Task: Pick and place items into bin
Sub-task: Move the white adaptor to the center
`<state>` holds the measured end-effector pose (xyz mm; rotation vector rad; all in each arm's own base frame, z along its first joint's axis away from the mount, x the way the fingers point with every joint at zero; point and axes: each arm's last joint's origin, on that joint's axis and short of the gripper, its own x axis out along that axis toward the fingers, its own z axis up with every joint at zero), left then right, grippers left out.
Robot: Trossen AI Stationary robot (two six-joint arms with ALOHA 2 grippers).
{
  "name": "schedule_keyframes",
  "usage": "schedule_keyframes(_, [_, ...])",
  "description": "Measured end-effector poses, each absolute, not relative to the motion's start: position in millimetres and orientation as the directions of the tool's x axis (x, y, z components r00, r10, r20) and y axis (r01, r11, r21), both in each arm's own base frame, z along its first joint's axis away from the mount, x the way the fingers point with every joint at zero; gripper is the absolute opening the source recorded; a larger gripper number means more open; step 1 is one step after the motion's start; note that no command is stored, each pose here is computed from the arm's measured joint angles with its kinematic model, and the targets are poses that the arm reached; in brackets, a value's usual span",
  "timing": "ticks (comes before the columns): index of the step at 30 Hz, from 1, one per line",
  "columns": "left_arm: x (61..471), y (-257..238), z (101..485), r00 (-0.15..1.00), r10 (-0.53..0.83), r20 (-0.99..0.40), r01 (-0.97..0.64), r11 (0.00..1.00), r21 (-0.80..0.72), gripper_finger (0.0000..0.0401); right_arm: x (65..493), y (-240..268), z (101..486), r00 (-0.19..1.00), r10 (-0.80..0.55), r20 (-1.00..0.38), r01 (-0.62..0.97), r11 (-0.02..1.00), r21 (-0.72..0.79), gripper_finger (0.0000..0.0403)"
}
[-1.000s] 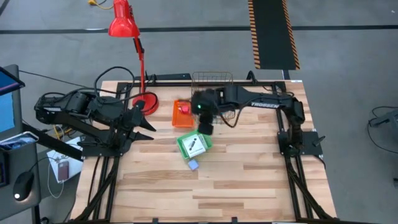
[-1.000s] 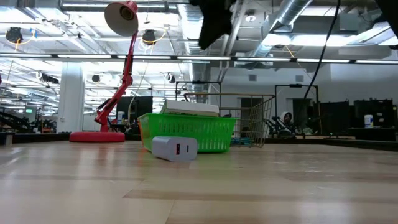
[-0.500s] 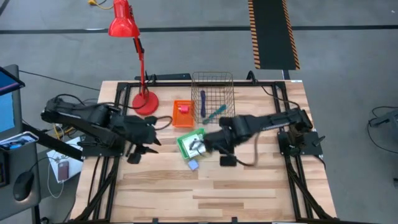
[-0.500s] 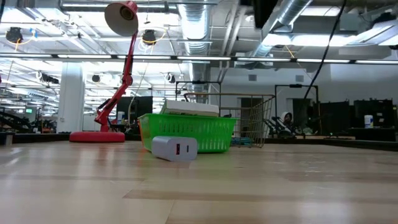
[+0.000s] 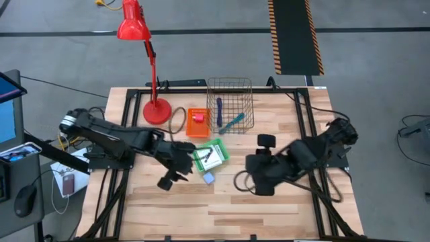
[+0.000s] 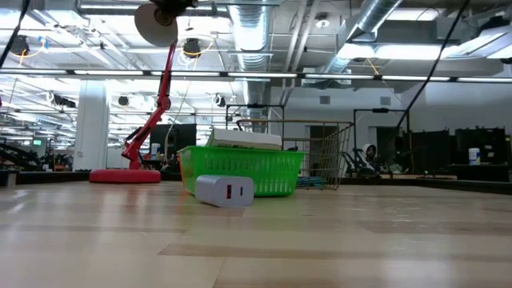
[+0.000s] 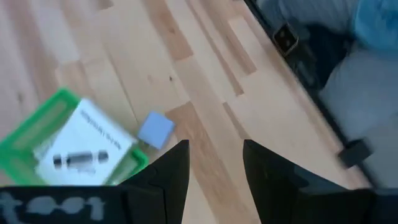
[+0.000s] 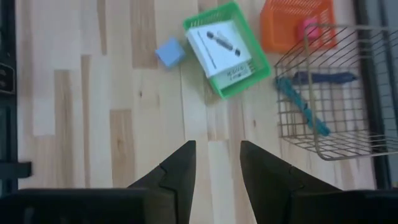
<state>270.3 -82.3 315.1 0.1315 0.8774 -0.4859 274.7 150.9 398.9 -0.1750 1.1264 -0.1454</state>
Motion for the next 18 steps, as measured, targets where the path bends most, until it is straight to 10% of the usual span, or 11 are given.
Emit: schedule_keyframes(18, [336.8, -117.9, 228.3, 0.487, -0.183, -0.854, 0.674, 0.700, 0.235, 0.0139, 243.0, 172.8, 414.6, 0.536, -0.224, -0.814, 0.009, 0.966, -0.260, 0.0118])
